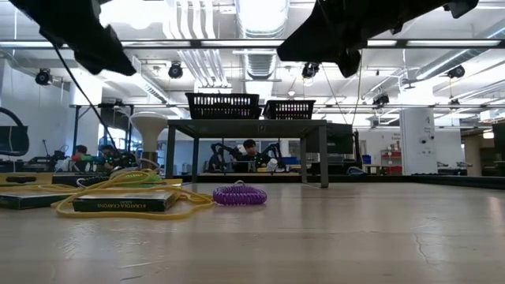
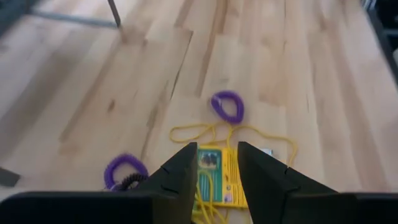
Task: Pick & Place Office Desk Supplies
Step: Put the right box of crayons into the bottom left black bin on the shelf
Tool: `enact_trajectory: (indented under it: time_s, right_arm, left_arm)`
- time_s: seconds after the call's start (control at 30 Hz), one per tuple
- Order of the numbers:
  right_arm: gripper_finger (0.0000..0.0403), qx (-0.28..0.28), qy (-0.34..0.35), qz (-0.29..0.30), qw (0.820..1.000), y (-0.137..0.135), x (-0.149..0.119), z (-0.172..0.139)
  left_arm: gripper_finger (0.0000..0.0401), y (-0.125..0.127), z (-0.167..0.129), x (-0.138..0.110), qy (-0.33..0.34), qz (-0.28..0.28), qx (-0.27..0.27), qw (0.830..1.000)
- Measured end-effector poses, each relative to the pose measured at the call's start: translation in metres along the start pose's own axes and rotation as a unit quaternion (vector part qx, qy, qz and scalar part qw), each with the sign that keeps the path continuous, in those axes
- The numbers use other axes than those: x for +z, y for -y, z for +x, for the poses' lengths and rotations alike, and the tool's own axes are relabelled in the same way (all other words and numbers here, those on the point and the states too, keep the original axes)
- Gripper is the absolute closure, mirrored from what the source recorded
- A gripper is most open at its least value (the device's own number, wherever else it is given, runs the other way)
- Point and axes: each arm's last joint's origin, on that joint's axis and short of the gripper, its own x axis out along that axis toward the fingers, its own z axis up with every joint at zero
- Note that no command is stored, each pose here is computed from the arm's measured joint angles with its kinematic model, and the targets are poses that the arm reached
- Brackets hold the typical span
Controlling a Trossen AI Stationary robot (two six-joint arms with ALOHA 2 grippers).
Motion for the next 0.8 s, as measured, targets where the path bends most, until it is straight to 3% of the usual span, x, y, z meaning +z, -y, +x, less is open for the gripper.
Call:
enact_trajectory:
  time_s: [0.17,0.37,0.67,0.8]
  right_arm:
    - [0.0331,0.063,-0.040,0.055,0.996,0.002,-0.002,0.013]
    - [0.0279,0.112,-0.090,0.066,0.988,-0.005,0.001,0.063]
    - [0.0227,0.089,-0.235,0.047,0.967,0.007,0.001,0.150]
    - [0.0226,0.123,-0.279,0.039,0.951,0.014,0.000,0.181]
  left_arm:
    - [0.0282,0.002,0.010,-0.003,-0.021,0.006,0.005,1.000]
    - [0.0282,0.001,0.010,-0.004,-0.027,-0.005,0.005,1.000]
    - [0.0282,-0.001,0.007,-0.009,-0.061,-0.016,0.005,0.998]
    - [0.0282,-0.001,0.008,-0.011,-0.065,-0.015,0.006,0.998]
